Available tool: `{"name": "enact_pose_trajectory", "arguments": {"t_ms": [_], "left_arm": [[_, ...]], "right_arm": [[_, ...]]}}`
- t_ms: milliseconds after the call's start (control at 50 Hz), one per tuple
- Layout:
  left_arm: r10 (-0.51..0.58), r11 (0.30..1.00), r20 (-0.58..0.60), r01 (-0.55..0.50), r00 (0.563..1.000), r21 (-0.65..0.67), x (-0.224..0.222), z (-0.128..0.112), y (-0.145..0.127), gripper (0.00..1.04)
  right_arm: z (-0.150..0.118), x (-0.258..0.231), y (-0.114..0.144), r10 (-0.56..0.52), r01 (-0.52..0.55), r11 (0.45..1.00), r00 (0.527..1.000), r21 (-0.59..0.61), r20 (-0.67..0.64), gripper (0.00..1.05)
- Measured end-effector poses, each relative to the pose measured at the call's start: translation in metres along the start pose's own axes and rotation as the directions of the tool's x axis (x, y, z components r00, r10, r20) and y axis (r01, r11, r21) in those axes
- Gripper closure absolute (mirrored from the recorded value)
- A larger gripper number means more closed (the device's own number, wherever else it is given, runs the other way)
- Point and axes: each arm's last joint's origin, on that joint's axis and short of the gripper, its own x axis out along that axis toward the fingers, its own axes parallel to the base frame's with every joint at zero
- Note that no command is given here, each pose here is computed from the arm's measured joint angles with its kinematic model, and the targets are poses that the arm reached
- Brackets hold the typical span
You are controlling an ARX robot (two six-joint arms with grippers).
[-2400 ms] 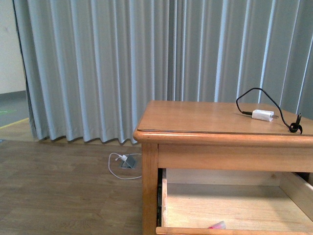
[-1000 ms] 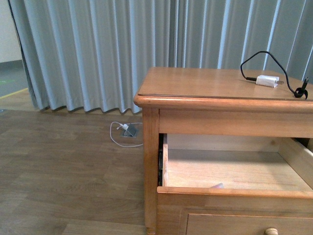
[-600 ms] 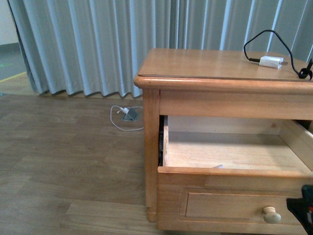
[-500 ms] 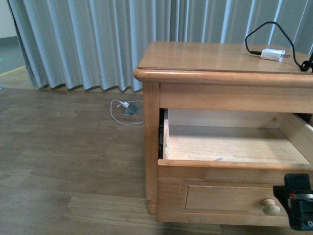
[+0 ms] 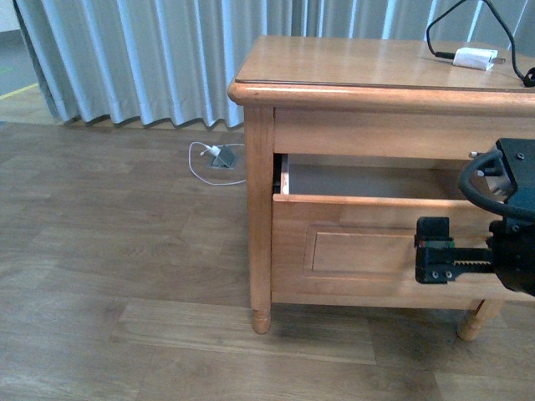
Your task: Place pink marker in drawer with both arms
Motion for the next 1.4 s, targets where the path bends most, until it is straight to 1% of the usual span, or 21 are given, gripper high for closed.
{"name": "enact_pose_trajectory", "arguments": {"t_ms": [320, 800, 1220, 1300, 1400], "left_arm": [[0.0, 1.0, 0.0, 0.0, 1.0, 0.0, 0.0, 0.0, 0.0, 0.06], [0.0, 1.0, 0.0, 0.0, 1.0, 0.0, 0.0, 0.0, 0.0, 0.06], [0.0, 1.0, 0.0, 0.0, 1.0, 0.0, 0.0, 0.0, 0.0, 0.06], [0.0, 1.0, 0.0, 0.0, 1.0, 0.0, 0.0, 0.0, 0.0, 0.06], [0.0, 1.0, 0.0, 0.0, 1.0, 0.0, 0.0, 0.0, 0.0, 0.06]], "right_arm": [[0.017, 0.046, 0.0, -0.059, 0.058, 0.998, 0.994, 0.012, 0.094, 0.08], [0.028, 0.085, -0.013, -0.143, 0.139, 0.99, 0.978, 0.034, 0.152, 0.08], [0.031, 0.086, -0.013, -0.14, 0.138, 0.99, 0.98, 0.023, 0.138, 0.08], [0.03, 0.079, -0.013, -0.152, 0.152, 0.988, 0.981, 0.008, 0.123, 0.08], [0.029, 0.063, -0.012, -0.137, 0.138, 0.99, 0.985, 0.002, 0.101, 0.08]]}}
